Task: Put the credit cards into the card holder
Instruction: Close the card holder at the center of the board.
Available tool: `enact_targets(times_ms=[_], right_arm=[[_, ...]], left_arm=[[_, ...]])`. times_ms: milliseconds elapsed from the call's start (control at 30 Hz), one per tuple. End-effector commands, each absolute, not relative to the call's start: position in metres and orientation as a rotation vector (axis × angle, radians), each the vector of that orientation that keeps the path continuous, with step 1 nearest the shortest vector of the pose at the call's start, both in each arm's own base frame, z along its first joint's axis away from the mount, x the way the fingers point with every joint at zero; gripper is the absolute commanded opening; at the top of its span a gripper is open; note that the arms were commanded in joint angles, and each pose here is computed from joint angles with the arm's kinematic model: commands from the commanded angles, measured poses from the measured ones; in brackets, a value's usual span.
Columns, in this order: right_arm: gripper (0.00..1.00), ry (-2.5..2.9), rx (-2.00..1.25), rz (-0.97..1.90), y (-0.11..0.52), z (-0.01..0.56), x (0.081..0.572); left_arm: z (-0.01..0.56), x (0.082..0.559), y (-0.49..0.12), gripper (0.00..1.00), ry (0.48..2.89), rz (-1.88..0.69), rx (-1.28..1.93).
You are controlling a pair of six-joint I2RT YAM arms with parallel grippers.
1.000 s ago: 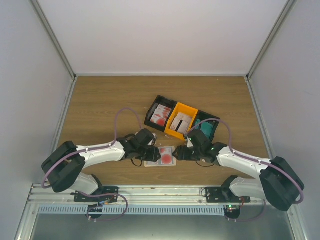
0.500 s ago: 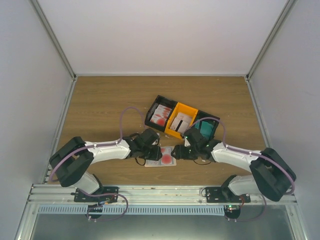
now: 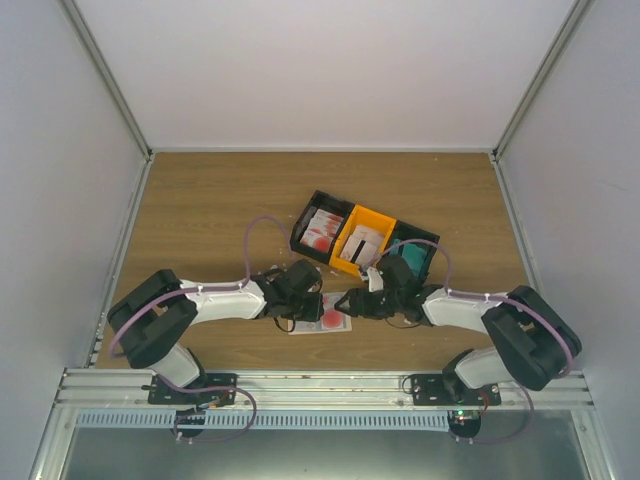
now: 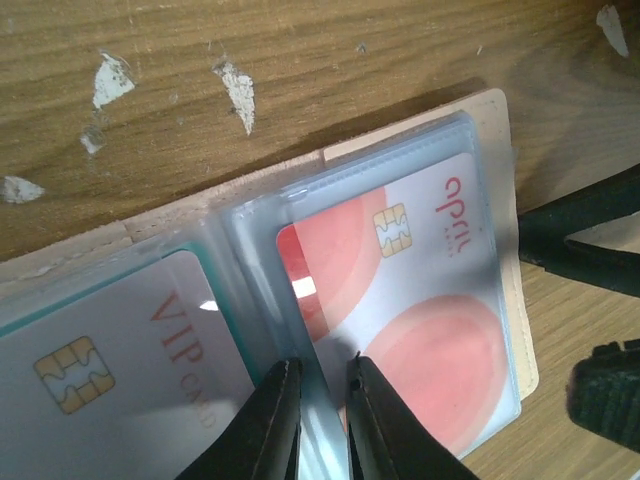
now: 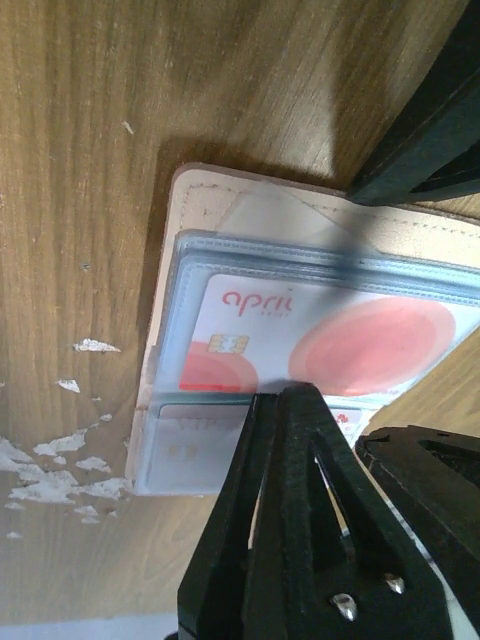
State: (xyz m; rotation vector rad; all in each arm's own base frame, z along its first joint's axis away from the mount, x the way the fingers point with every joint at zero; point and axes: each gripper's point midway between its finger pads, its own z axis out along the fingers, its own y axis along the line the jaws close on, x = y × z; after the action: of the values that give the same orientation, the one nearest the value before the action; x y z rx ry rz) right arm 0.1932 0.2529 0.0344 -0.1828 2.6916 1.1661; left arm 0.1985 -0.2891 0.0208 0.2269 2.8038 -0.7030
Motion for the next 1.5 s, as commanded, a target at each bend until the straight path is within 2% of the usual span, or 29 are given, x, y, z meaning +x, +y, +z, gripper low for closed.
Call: enact_targets(times_ms=[0, 100, 367, 833, 1033, 1267, 1467], right_arm=[[0.61, 2.669, -0.226, 1.363, 0.262, 0.038, 0.178], [0.60, 2.599, -0.247, 1.473, 0.268, 0.054, 0.177], [0.60, 2.475, -0.267, 1.667, 0.277, 0.085, 0.169], [0.63, 2.467, -0.256, 1.711, 0.280, 0.084, 0.166], [0.62, 2.422, -0.298, 1.749, 0.290, 0.085, 0.170], [0.61, 2.401, -0.243, 1.732, 0.296, 0.081, 0.182], [0.52, 2.451, -0.214, 1.652, 0.296, 0.073, 0.187]], left_arm=[[-0.028, 0.169, -0.250, 0.15, 2.980, -0.467, 0.195], [-0.034, 0.166, -0.246, 0.10, 2.993, -0.446, 0.176], [-0.040, 0.161, -0.241, 0.08, 2.999, -0.453, 0.150], [-0.036, 0.161, -0.251, 0.09, 2.978, -0.538, 0.182], [-0.004, 0.170, -0.267, 0.09, 2.881, -0.669, 0.211], [0.011, 0.174, -0.272, 0.10, 2.842, -0.709, 0.215], [0.040, 0.180, -0.274, 0.17, 2.774, -0.760, 0.213]])
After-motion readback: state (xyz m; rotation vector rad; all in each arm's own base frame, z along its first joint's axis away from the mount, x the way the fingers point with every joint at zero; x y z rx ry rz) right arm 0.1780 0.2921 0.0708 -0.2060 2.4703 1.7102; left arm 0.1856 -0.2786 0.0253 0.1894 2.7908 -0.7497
